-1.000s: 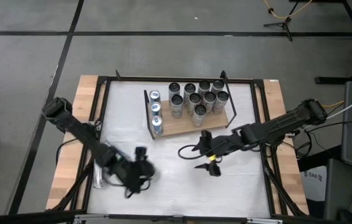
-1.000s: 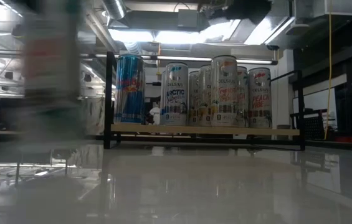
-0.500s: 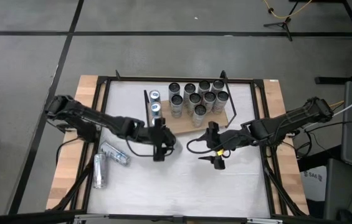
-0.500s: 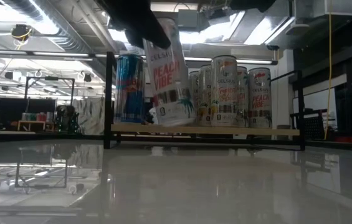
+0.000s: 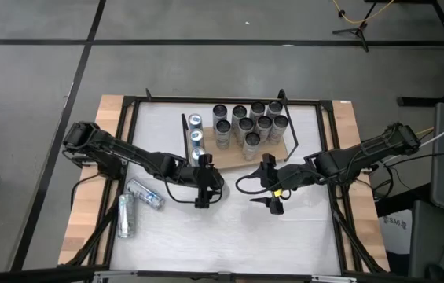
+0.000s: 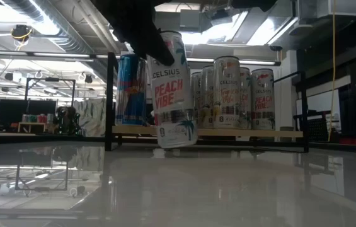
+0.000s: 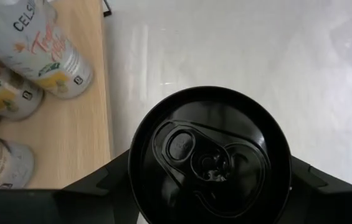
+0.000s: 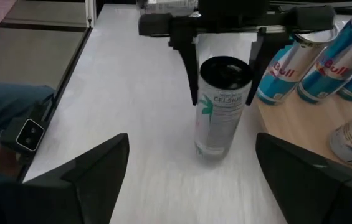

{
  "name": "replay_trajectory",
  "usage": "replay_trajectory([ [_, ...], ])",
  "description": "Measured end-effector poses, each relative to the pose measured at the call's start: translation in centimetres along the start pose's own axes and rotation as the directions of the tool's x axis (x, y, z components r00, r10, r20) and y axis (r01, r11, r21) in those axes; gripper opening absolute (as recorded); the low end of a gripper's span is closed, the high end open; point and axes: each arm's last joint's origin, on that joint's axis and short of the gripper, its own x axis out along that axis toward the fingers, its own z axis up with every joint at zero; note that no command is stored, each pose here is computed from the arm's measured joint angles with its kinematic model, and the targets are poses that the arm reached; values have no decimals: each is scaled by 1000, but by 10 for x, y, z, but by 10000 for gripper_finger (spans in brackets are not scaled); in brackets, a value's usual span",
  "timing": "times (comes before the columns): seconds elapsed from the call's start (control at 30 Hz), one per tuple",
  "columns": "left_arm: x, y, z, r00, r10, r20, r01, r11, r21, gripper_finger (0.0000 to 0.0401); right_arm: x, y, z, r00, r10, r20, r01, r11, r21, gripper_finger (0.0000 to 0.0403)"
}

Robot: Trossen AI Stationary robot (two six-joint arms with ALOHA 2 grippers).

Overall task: Place canned beverage on shelf
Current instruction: Put the white-pink soda can on the shelf aligned with the other white-pink soda can

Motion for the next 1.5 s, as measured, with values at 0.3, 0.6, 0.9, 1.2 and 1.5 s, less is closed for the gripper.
replay_trajectory([
  [0.3,7,-7,-3,1000,7,-5,-7,1000,-3,257,0,0,1,1000,2,9,-2,1000,1,344],
  [0.6,7,-7,-2,1000,16,6,-16,1000,-7,294,0,0,1,1000,2,9,-2,1000,1,344],
  [0.9,7,-7,-2,1000,17,4,-17,1000,-5,296,0,0,1,1000,2,9,-2,1000,1,344],
  [1.2,7,-7,-2,1000,16,12,-16,1000,-7,296,0,0,1,1000,2,8,-2,1000,1,344],
  [1.5,1,-6,2,999,17,41,-16,1000,-18,296,0,0,1,1000,3,14,-3,1000,2,344],
])
